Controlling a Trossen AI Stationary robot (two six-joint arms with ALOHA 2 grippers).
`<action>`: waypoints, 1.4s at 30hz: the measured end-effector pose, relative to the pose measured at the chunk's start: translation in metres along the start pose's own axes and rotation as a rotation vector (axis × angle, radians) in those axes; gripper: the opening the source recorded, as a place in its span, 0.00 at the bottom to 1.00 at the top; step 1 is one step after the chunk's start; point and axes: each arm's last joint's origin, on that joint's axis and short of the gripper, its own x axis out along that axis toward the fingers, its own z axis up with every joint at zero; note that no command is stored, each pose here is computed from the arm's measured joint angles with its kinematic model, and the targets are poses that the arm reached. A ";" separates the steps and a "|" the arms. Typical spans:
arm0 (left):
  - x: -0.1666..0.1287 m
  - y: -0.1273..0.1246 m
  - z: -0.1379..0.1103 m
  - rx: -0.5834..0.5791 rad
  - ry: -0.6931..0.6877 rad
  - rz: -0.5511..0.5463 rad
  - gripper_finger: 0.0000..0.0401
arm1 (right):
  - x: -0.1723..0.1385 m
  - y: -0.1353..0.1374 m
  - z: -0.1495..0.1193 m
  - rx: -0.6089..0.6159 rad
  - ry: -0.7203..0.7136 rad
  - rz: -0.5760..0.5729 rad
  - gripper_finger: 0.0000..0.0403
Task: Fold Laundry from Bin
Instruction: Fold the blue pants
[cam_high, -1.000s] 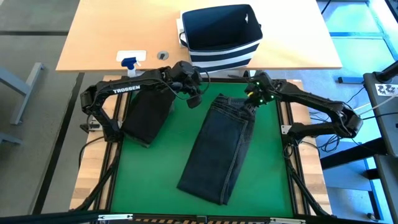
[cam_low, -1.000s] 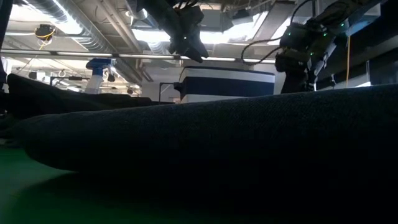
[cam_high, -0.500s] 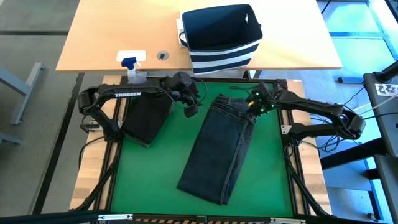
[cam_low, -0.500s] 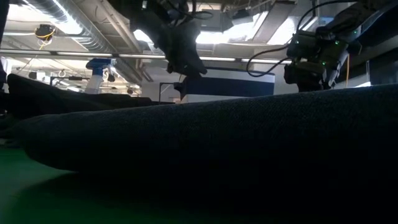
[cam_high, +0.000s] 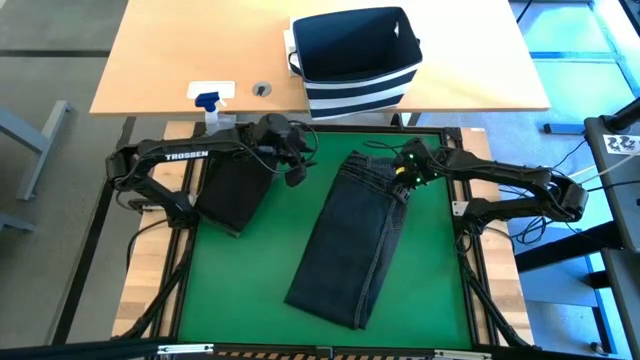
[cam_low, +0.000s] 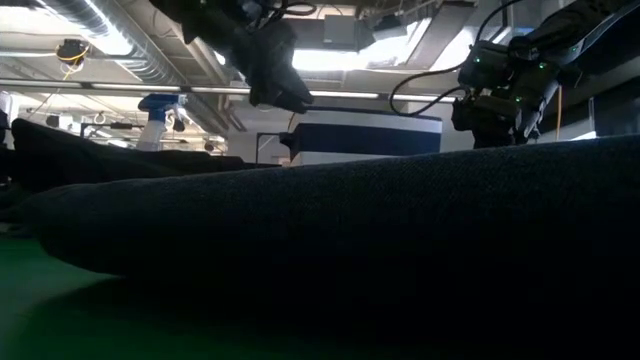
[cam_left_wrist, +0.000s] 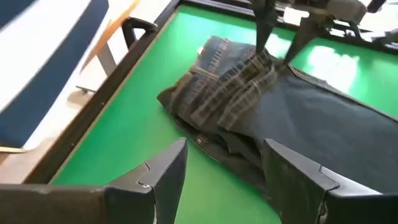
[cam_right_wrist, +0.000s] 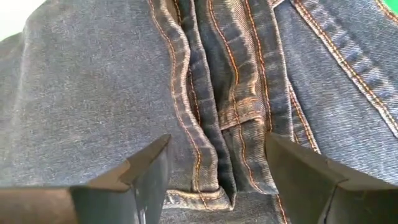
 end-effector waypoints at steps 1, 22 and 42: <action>0.001 -0.001 -0.001 0.000 0.008 -0.003 0.50 | 0.000 0.000 0.000 -0.001 0.001 -0.001 0.64; 0.069 0.003 -0.016 -0.201 0.062 -0.096 0.50 | -0.012 0.002 -0.003 -0.047 -0.015 -0.050 0.64; 0.163 0.013 -0.031 -0.360 0.108 -0.136 0.50 | -0.013 0.002 -0.003 -0.079 -0.014 -0.033 0.64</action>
